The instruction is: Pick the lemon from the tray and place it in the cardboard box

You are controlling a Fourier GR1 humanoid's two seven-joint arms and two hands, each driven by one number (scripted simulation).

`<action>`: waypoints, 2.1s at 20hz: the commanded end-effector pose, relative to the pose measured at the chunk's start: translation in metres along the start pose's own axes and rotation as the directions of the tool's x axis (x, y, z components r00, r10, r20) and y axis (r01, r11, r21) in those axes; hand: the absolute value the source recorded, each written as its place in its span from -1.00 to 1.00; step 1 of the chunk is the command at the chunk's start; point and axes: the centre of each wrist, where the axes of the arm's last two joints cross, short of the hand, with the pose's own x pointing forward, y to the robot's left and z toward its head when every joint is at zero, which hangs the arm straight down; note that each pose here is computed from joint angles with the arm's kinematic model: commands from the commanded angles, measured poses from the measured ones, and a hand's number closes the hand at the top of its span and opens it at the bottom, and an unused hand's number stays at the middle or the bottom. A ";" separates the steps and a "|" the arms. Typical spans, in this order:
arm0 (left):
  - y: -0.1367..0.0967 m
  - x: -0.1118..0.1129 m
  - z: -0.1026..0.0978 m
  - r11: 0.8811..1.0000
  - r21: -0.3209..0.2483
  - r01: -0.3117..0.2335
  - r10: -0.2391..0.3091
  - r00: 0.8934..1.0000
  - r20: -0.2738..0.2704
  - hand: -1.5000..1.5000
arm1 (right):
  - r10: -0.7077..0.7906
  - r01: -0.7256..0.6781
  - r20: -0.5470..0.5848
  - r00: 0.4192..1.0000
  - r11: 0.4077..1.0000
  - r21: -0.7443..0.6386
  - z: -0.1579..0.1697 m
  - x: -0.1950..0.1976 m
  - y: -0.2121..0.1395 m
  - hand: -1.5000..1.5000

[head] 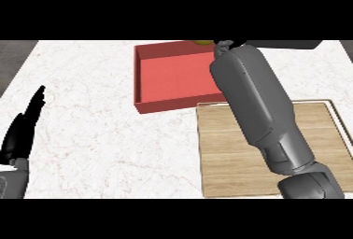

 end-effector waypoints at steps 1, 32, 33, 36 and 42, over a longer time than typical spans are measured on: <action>0.001 -0.003 -0.007 1.000 0.010 0.008 -0.008 1.000 -0.001 0.00 | -0.015 0.016 -0.035 0.999 1.000 0.008 -0.009 -0.019 0.028 1.00; 0.006 -0.001 0.001 1.000 0.014 -0.007 0.007 1.000 -0.020 0.00 | -0.466 0.448 0.010 0.885 0.845 -0.291 -0.048 -0.066 0.007 -1.00; -0.007 -0.006 0.008 1.000 0.018 0.008 -0.007 1.000 -0.031 0.00 | -0.488 0.471 0.012 0.873 0.837 -0.280 -0.031 -0.071 0.028 -1.00; -0.002 -0.013 0.013 0.999 0.035 0.011 -0.009 0.999 -0.046 0.00 | -0.498 0.474 0.001 0.867 0.825 -0.308 -0.038 -0.103 0.014 -1.00; 0.023 -0.032 0.017 0.998 0.057 0.018 -0.014 0.997 -0.076 0.00 | -0.476 0.442 -0.045 0.878 0.843 -0.306 -0.026 -0.128 -0.014 -1.00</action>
